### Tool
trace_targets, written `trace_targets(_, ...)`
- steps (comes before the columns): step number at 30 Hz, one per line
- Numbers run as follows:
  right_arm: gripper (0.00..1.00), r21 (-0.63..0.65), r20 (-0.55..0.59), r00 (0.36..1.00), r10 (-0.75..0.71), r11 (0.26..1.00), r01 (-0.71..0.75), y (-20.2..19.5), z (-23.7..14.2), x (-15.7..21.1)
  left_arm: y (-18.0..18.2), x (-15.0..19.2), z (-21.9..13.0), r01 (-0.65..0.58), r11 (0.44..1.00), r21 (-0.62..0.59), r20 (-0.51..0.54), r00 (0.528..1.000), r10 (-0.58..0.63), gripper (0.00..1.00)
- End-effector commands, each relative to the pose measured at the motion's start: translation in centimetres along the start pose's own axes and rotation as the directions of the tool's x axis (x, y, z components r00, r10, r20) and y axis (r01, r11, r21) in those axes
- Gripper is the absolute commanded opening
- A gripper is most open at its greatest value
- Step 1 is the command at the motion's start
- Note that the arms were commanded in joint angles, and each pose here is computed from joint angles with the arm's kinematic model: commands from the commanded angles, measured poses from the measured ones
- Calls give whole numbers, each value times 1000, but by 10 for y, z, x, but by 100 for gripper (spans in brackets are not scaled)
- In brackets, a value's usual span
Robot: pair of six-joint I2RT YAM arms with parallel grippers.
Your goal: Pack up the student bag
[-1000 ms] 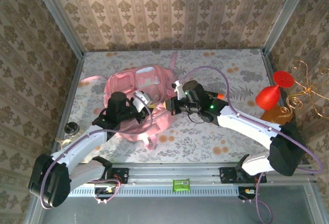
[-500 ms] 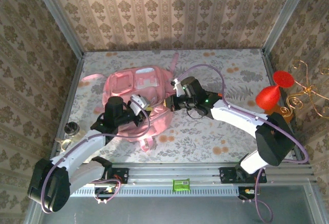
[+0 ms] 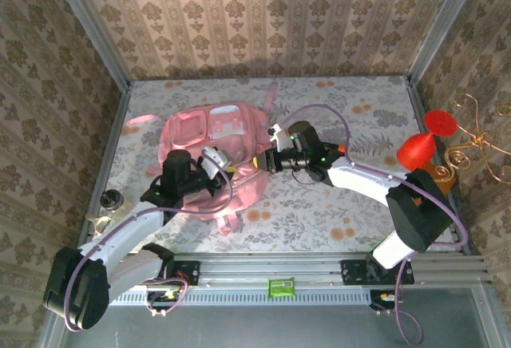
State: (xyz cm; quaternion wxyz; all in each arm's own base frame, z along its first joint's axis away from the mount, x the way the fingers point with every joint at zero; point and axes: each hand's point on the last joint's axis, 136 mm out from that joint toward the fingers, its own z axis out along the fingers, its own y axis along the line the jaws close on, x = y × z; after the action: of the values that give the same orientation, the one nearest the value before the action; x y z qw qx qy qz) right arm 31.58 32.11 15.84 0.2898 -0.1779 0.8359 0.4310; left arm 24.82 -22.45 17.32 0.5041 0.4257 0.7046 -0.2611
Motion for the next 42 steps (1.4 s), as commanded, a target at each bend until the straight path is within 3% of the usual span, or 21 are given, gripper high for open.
trace_targets(1, 21, -20, -47, 999, 6, 1000, -7, -7, 7, 18, 8, -38, -7, -25, 999, -26, 122, 992, 28, 0)
trace_targets(14, 27, 11, -15, 1000, 6, 1000, -6, -18, 5, 17, 8, -37, -7, -20, 999, -26, 117, 993, 23, 0)
trace_targets(20, 43, -4, 78, 995, 66, 998, -66, -29, -22, -10, 5, -38, -10, -27, 999, -21, 124, 992, 29, 0)
trace_targets(25, 64, -91, 0, 998, 57, 994, -57, -21, -17, -12, 1, -39, -10, -37, 999, -2, 137, 990, 37, 0)
trace_targets(29, 69, -187, -38, 999, 7, 982, -14, -8, -11, -9, 0, -41, -12, -38, 999, 1, 144, 989, 37, 0)
trace_targets(42, 61, -160, -78, 972, -223, 965, 209, -8, -1, -2, 2, -42, -13, -31, 999, -9, 141, 989, 32, 0)
